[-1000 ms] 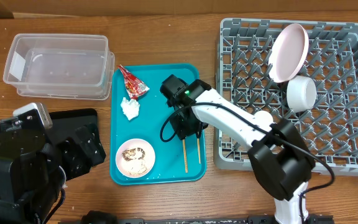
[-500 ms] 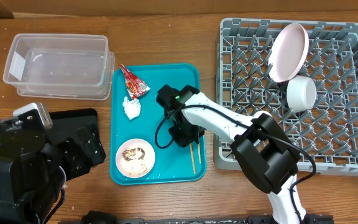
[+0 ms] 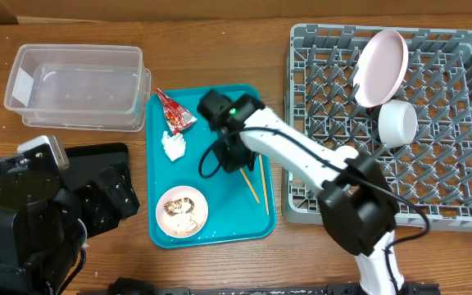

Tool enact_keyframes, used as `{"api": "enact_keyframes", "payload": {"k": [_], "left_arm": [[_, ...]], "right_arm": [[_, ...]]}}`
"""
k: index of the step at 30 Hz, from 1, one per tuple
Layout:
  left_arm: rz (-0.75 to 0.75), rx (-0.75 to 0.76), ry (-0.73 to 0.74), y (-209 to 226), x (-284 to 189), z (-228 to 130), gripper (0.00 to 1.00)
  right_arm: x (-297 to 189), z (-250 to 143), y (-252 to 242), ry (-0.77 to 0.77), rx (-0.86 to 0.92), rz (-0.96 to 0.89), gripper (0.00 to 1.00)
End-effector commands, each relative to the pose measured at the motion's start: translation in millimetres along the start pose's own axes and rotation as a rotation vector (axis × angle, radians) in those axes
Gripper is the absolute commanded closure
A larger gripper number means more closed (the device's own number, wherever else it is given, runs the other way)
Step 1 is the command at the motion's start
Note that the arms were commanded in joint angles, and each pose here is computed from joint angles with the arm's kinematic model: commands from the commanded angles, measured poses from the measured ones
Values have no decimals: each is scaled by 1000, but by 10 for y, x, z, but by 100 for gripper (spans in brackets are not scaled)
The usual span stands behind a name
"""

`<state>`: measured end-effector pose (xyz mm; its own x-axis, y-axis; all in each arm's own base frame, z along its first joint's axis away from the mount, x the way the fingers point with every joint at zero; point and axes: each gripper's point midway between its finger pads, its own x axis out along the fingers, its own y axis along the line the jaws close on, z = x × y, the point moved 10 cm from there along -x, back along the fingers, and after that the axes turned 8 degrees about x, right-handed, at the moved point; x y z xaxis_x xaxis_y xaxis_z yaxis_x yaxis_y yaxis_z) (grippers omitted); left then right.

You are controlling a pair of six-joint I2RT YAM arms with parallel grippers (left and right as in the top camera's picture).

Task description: Sort waste into correct bins and load items into the dishwasher

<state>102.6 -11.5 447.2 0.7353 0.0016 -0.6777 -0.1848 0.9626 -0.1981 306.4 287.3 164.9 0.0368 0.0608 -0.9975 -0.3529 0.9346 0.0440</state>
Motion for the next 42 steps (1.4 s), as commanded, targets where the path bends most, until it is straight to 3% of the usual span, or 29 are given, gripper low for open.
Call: {"api": "enact_keyframes", "payload": {"k": [1, 8, 14, 18, 19, 23, 25, 29, 33, 37, 42], "left_arm": [[14, -12, -15, 9, -15, 16, 0], [14, -12, -15, 9, -14, 16, 0], [14, -12, -15, 9, -14, 16, 0], [14, -12, -15, 9, -14, 16, 0], [14, -12, -14, 9, -14, 16, 0], [14, -12, -14, 9, -13, 16, 0], [14, -12, -15, 9, -14, 16, 0], [15, -11, -12, 10, -12, 13, 0], [16, -11, -11, 10, -12, 13, 0], [16, -11, -11, 10, -11, 13, 0], [17, -11, -8, 6, -1, 16, 0]], "right_arm": [[-826, 135, -209, -231, 114, 53, 96], [-1280, 219, -907, -391, 268, -63, 96], [-1002, 334, -1455, -307, 306, -74, 96], [-712, 382, -1542, -215, 316, -97, 96], [-664, 388, -1542, -201, 315, -100, 96], [-654, 384, -1489, -192, 304, -99, 61], [-771, 362, -1417, -219, 289, -91, 53], [-1158, 234, -1161, -316, 231, -58, 49], [-1220, 165, -924, -325, 172, -41, 49], [-1059, 111, -703, -270, 116, -10, 50], [-501, -13, -466, -148, 48, -27, 50]]}}
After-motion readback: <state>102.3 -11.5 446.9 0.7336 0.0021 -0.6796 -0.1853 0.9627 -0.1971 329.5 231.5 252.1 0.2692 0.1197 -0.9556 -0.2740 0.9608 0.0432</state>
